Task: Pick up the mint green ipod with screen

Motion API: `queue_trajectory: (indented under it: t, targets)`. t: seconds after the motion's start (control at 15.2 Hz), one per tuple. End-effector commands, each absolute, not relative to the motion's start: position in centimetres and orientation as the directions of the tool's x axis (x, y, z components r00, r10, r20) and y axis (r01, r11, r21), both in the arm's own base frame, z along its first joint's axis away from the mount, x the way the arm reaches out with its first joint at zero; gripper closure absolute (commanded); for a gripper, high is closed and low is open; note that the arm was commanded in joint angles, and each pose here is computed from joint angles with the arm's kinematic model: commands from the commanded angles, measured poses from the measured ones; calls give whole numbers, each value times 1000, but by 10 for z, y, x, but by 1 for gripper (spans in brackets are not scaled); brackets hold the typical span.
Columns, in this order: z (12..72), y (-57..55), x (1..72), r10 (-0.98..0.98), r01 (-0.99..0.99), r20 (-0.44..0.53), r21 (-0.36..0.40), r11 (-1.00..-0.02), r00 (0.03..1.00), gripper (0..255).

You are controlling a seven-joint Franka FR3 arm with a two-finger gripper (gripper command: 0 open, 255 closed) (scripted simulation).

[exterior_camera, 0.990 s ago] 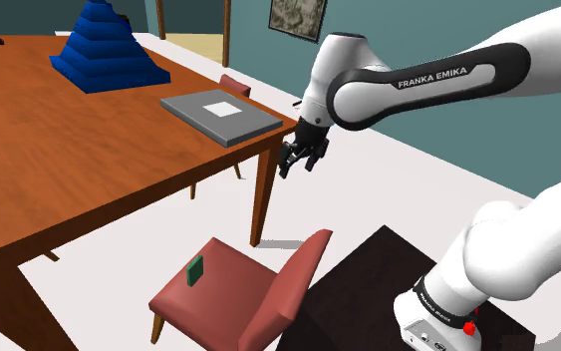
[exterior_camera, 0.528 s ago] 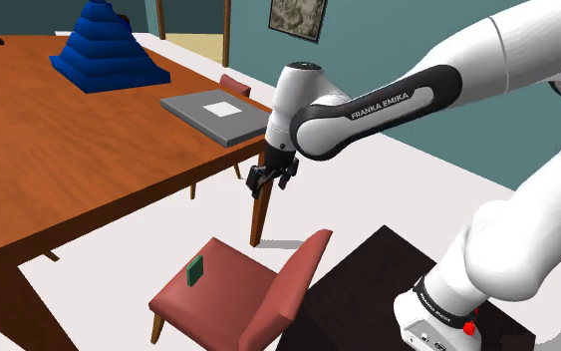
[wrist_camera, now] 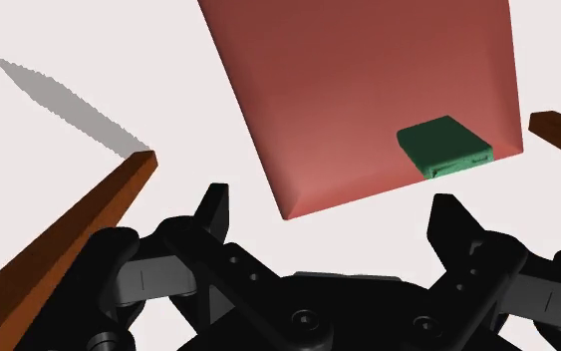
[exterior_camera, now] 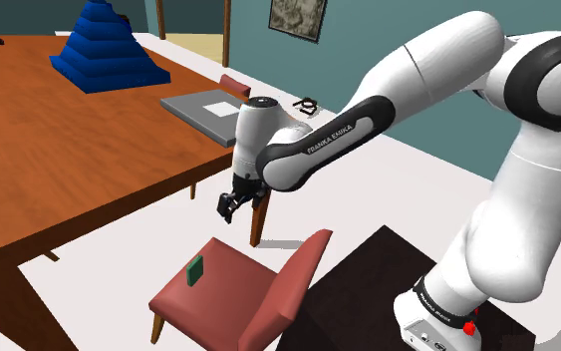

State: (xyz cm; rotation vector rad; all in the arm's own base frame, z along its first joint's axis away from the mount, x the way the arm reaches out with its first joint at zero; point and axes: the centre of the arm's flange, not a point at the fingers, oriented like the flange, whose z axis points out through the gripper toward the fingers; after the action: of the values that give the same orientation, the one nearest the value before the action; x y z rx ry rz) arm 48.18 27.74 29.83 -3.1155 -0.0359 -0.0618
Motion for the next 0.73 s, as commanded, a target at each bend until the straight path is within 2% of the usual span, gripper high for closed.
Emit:
queue_trajectory:
  t: [0.0,0.66]
  targets:
    - [279,296,486,36,37,35,-21,-999,999,0]
    - [180,384,513,101,101,10,-1,-995,995,0]
